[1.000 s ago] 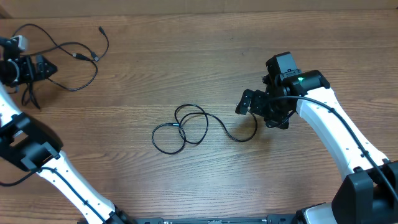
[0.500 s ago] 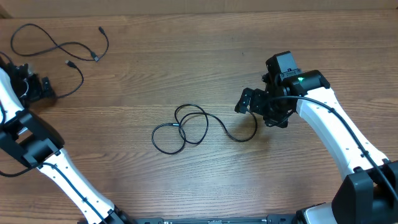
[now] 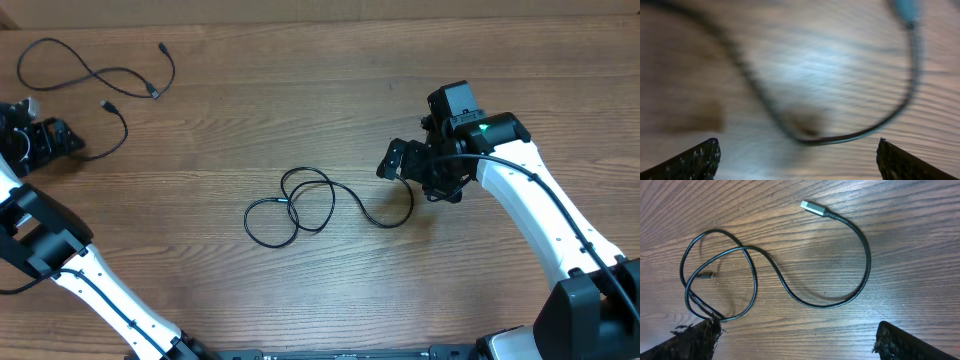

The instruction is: Untangle cables

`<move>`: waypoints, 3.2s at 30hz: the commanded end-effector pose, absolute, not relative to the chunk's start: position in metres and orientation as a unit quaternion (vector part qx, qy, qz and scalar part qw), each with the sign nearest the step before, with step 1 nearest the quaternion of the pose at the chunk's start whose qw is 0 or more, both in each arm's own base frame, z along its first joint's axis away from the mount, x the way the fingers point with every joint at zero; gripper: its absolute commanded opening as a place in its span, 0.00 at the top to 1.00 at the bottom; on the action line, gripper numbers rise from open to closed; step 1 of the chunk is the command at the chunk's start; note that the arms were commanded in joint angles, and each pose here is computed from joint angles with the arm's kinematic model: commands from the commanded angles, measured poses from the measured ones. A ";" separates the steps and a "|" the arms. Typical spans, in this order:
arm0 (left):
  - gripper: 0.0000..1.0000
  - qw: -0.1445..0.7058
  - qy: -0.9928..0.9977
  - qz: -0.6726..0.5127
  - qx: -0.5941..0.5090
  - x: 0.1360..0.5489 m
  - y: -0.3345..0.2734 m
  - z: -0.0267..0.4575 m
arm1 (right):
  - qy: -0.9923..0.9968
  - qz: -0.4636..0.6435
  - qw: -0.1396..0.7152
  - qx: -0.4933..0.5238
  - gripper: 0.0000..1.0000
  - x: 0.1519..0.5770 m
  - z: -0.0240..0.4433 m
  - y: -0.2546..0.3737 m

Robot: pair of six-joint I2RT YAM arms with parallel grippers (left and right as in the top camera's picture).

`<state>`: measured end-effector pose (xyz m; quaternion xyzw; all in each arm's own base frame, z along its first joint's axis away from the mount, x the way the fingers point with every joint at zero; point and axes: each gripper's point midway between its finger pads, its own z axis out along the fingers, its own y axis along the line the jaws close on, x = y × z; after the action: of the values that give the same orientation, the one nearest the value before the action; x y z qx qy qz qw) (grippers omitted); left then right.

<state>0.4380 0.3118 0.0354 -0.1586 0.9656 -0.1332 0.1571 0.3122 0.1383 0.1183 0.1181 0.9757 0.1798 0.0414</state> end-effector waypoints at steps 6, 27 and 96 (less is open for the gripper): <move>0.00 0.188 0.963 -0.178 -0.079 0.465 0.264 0.058 | 0.974 0.183 0.048 0.122 0.00 0.317 0.122 0.138; 0.00 0.112 0.989 -0.097 0.004 0.494 0.201 0.015 | 0.974 0.185 0.053 0.118 0.00 0.319 0.122 0.139; 0.00 0.183 0.957 -0.216 0.060 0.500 0.090 0.152 | 0.975 0.187 0.064 0.100 0.00 0.323 0.123 0.140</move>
<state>0.4922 0.1062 0.1042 0.0525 0.9732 -0.1854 0.1253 0.3175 0.1399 0.1196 0.1024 0.9761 0.1835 0.0547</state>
